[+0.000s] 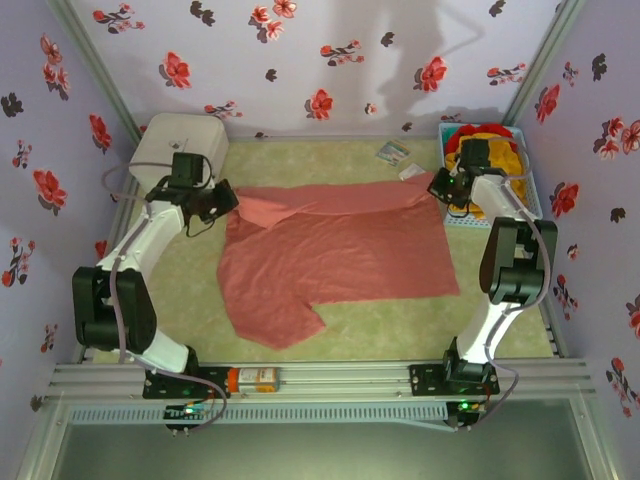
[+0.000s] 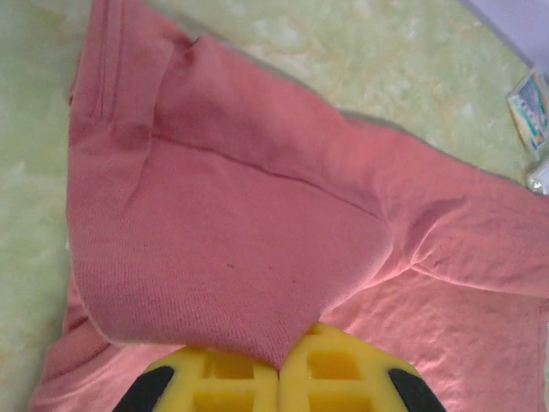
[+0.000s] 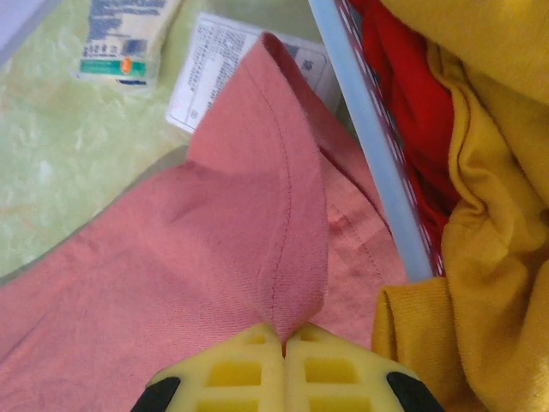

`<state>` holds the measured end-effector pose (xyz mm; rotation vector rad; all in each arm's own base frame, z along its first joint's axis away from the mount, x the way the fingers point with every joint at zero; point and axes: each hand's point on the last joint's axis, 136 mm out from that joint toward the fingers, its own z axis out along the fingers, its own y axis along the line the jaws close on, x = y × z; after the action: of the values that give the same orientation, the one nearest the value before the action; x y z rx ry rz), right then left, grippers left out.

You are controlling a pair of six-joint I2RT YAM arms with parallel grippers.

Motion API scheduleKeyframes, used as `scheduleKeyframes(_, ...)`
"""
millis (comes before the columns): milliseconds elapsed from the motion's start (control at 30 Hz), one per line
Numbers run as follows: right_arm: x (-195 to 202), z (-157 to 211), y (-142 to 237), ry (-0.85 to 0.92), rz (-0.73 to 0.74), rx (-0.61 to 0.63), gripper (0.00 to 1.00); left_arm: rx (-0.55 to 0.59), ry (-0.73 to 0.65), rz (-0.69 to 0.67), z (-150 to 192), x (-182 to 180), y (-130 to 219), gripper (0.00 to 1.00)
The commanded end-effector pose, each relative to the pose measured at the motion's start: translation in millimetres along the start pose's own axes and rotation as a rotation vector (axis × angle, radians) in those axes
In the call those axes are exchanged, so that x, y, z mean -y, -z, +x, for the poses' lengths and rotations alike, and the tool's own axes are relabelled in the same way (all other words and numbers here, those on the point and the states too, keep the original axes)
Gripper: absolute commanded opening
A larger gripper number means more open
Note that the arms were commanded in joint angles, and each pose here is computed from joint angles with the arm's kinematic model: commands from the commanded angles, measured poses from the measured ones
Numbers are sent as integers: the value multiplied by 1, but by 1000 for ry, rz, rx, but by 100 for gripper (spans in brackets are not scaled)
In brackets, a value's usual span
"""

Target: Fold and stack the t-shirts

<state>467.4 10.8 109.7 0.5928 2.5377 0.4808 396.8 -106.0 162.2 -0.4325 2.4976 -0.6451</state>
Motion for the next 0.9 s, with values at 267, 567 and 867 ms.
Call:
scheduleKeyframes(267, 31, 13, -6, -3, 132, -45, 0, -19, 80, 13, 26, -5, 6, 0)
scheduleKeyframes(567, 41, 18, -13, -3, 174, -71, 0, -39, 107, 3, 48, -18, 7, 2)
scheduleKeyframes(867, 48, 18, -9, 11, 219, -71, 26, -116, 102, -56, 82, -43, 4, 40)
